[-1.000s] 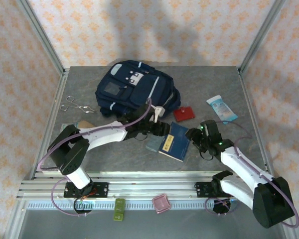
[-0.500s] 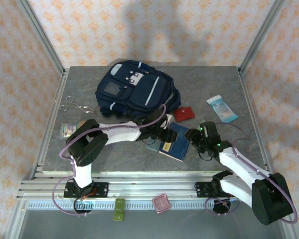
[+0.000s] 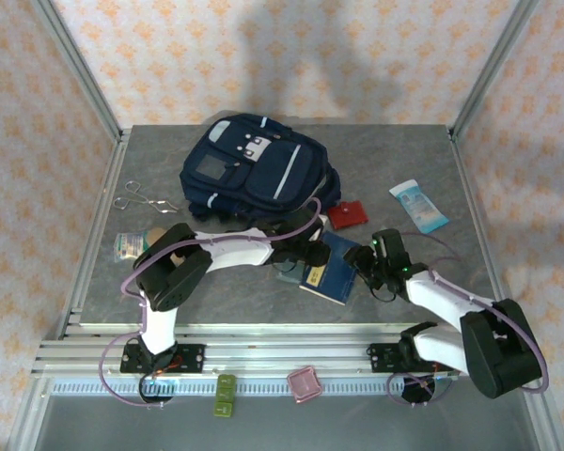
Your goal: Pack books, pencil case, and school supplies into a backpack
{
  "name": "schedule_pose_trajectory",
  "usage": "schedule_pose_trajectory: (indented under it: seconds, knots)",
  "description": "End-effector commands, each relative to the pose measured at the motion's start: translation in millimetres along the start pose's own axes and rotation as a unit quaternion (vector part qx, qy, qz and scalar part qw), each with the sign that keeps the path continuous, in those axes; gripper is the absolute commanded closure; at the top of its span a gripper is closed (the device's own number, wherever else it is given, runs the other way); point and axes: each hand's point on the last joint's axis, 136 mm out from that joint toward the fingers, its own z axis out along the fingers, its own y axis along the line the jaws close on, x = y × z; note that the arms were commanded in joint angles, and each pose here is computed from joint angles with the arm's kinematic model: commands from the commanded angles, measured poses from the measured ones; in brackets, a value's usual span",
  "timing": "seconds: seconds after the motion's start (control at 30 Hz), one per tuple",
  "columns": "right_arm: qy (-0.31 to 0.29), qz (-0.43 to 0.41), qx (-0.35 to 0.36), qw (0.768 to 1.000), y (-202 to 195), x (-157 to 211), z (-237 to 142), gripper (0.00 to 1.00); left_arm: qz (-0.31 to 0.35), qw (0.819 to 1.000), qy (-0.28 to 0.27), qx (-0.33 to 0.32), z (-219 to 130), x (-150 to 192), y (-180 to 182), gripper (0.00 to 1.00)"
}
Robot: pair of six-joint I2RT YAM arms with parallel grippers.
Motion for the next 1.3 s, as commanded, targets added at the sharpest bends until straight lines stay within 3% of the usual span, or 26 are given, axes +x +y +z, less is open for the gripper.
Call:
schedule_pose_trajectory:
  seconds: [0.0,0.13,0.5,0.7,0.8,1.03,1.2,1.27]
  knots:
    - [0.011,0.003,-0.025,1.000,4.4,3.8,10.5,0.47,0.000,0.997,0.055,-0.044,15.0,30.9,22.2,0.77]
    - [0.016,0.002,-0.063,0.998,15.4,6.1,11.3,0.51,0.000,0.997,0.069,-0.044,20.3,37.6,23.8,0.87]
    - [-0.029,-0.027,-0.223,0.974,69.0,-0.7,-29.6,0.56,0.002,0.996,0.080,-0.039,25.6,42.6,23.6,0.92]
    - [-0.017,-0.043,-0.258,0.965,76.6,6.6,-34.4,0.56,0.000,0.996,0.078,-0.032,25.9,42.1,20.9,0.95]
    - [-0.007,-0.039,-0.234,0.971,67.8,8.4,-24.0,0.56,-0.002,0.997,0.075,-0.029,24.9,41.2,20.2,0.95]
    - [0.079,-0.057,-0.213,0.972,64.8,36.0,2.3,0.58,-0.003,0.997,0.073,-0.024,26.4,40.5,18.3,0.96]
    - [0.048,-0.061,-0.208,0.975,71.8,27.2,-4.1,0.79,-0.006,0.998,0.063,-0.022,20.1,36.0,16.2,0.96]
    - [0.024,-0.071,-0.199,0.977,75.3,18.4,-11.7,0.88,-0.009,0.999,0.049,-0.018,13.0,29.0,13.1,0.91]
